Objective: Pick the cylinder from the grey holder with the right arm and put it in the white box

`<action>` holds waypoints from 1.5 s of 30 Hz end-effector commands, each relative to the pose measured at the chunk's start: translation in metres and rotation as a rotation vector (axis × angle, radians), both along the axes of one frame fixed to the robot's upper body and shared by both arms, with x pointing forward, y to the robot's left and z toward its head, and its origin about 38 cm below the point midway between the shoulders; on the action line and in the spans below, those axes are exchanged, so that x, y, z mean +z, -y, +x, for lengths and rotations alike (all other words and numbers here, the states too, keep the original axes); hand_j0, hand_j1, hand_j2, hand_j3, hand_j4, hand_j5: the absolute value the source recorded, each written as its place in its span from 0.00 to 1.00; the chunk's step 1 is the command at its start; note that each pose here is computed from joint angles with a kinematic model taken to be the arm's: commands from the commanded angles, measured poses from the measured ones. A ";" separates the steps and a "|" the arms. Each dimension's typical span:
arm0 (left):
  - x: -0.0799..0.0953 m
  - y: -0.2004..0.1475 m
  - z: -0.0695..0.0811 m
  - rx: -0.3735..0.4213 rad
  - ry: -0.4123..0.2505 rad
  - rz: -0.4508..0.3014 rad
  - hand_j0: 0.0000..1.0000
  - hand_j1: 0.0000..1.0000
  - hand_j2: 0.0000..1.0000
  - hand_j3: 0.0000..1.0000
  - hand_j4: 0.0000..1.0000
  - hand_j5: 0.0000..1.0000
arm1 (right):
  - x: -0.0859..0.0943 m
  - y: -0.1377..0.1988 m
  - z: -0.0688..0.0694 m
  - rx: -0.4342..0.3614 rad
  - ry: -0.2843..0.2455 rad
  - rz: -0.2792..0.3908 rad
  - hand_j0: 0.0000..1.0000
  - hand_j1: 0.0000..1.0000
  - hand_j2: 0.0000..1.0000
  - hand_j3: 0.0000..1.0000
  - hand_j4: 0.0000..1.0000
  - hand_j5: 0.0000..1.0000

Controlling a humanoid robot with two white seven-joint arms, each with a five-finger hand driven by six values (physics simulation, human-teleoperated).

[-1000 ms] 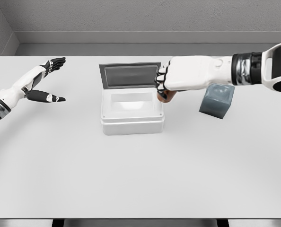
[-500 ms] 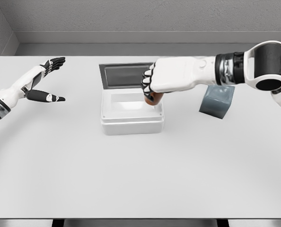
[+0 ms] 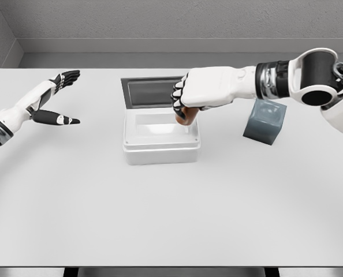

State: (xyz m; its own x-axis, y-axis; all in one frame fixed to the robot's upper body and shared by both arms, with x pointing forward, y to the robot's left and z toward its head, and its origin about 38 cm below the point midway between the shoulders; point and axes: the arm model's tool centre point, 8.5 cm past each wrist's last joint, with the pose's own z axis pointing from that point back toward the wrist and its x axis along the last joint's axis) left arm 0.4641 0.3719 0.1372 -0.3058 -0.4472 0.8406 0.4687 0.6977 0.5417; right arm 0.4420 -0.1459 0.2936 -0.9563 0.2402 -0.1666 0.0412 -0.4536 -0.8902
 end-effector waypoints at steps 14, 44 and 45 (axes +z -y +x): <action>0.001 0.000 0.000 0.001 0.004 -0.007 1.00 1.00 1.00 1.00 1.00 1.00 | -0.009 0.000 0.010 -0.029 -0.020 -0.008 0.43 0.43 0.43 0.43 0.43 0.43; 0.017 0.060 0.016 -0.134 0.000 -0.051 0.98 0.98 0.98 0.98 0.98 0.98 | 0.000 0.198 -0.002 -0.476 0.002 0.033 1.00 1.00 1.00 1.00 1.00 1.00; 0.018 0.061 0.016 -0.137 0.001 -0.050 0.98 0.98 0.98 0.98 0.98 0.98 | -0.001 0.200 -0.002 -0.481 0.002 0.033 1.00 1.00 1.00 1.00 1.00 1.00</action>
State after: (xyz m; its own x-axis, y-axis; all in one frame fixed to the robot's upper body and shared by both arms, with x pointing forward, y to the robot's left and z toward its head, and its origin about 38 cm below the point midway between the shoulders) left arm 0.4800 0.3218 0.1581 -0.3688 -0.3748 0.8506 0.5333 0.6642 0.5239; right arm 0.4397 -0.3328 0.2770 -0.7610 0.6353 -0.1314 -0.1826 -0.4040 -0.8963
